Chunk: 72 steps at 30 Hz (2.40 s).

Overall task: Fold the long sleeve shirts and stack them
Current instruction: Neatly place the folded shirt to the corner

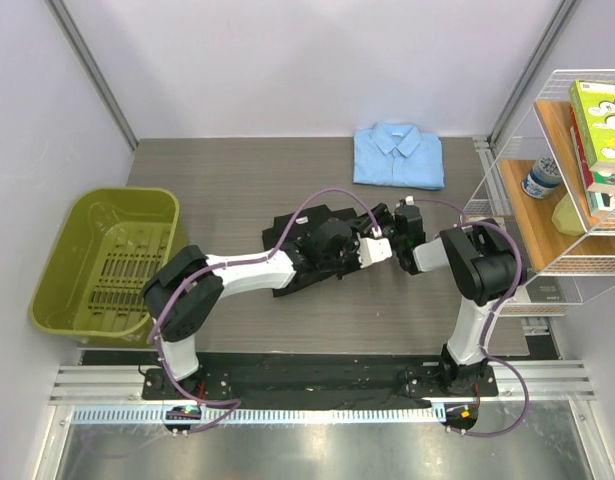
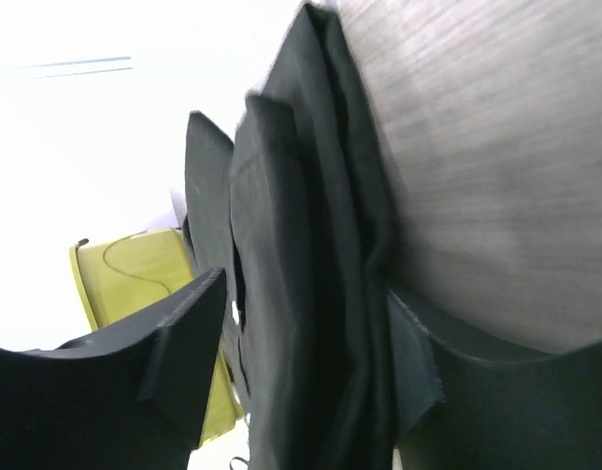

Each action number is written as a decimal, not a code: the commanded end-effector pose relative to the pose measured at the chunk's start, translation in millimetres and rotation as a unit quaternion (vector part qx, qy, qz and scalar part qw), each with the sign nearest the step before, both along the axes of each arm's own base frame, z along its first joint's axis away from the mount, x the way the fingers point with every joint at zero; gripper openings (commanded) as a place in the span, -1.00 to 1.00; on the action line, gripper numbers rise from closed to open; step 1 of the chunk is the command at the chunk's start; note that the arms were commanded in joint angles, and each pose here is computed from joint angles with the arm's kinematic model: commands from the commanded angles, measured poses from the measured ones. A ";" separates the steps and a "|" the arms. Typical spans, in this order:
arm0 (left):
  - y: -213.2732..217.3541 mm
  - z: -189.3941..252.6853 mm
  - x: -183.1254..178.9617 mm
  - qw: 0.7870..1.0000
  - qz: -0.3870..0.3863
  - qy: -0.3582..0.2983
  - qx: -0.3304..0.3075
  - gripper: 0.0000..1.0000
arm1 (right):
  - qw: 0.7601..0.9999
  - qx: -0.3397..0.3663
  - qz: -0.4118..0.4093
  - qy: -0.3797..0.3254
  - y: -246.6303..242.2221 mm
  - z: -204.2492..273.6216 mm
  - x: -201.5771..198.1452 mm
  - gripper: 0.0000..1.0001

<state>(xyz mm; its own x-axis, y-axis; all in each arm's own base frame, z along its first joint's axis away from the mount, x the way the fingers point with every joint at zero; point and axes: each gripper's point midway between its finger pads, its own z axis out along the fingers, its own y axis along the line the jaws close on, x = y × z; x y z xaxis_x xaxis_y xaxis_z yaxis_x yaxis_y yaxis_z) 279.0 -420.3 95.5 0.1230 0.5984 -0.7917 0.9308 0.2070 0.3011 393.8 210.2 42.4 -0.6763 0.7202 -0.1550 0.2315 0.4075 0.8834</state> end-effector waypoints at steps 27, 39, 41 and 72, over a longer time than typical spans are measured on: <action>227.4 50.9 26.3 0.948 0.311 0.064 0.036 1.00 | 0.901 -0.350 0.046 -0.252 0.0 120.1 222.3 -0.98; 242.8 37.3 12.3 0.946 0.315 0.059 0.044 0.99 | 0.842 -0.420 -0.022 -0.339 -19.2 216.4 274.2 -0.98; 244.6 35.2 12.1 0.946 0.315 0.056 0.049 1.00 | 0.834 -0.431 -0.025 -0.344 -22.0 221.7 278.0 -0.98; 243.1 5.5 5.7 0.946 0.304 0.094 0.063 1.00 | 0.807 -0.431 -0.106 -0.389 -51.2 328.8 261.9 -0.98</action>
<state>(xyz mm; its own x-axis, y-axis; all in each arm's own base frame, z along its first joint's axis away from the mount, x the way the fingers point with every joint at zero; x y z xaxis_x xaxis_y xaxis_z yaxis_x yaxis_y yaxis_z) 283.7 -171.6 99.0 -0.3919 0.6319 -0.6687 0.6895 0.6829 0.2413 670.7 171.6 258.5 -0.2243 0.1137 -0.9679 -0.1055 0.9845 0.1401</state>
